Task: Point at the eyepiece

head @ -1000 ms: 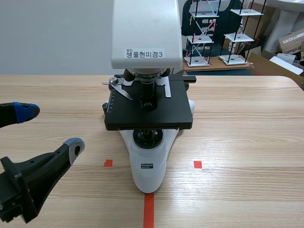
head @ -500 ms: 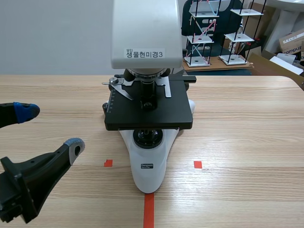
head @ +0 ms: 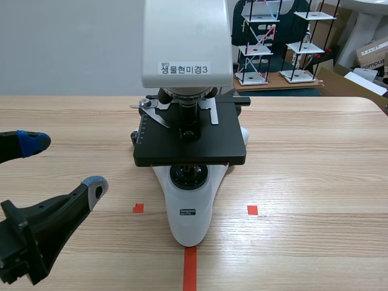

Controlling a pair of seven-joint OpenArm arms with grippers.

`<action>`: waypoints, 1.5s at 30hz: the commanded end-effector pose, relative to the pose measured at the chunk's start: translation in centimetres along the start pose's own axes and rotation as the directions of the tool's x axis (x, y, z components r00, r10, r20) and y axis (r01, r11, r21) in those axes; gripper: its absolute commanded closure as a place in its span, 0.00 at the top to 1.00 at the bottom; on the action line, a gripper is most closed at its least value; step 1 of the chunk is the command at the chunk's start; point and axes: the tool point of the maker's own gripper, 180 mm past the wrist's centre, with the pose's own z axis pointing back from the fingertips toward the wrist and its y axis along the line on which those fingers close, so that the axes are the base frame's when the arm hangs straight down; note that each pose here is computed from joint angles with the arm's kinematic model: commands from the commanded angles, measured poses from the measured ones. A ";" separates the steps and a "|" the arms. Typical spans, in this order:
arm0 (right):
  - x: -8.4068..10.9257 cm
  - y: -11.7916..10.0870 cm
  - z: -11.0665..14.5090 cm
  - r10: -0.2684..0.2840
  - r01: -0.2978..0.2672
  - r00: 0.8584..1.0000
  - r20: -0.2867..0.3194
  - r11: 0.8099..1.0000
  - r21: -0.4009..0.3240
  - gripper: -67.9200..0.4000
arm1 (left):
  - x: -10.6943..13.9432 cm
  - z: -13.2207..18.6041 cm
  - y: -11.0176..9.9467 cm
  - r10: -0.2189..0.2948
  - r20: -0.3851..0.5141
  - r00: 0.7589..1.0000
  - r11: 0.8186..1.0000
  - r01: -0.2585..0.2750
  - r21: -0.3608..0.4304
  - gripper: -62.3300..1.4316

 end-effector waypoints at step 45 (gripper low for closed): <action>-2.0 1.8 -6.5 -0.037 0.044 0.997 -0.068 0.993 0.106 0.01 | 0.5 0.0 -0.2 0.006 0.020 1.000 1.000 -0.006 -0.006 1.00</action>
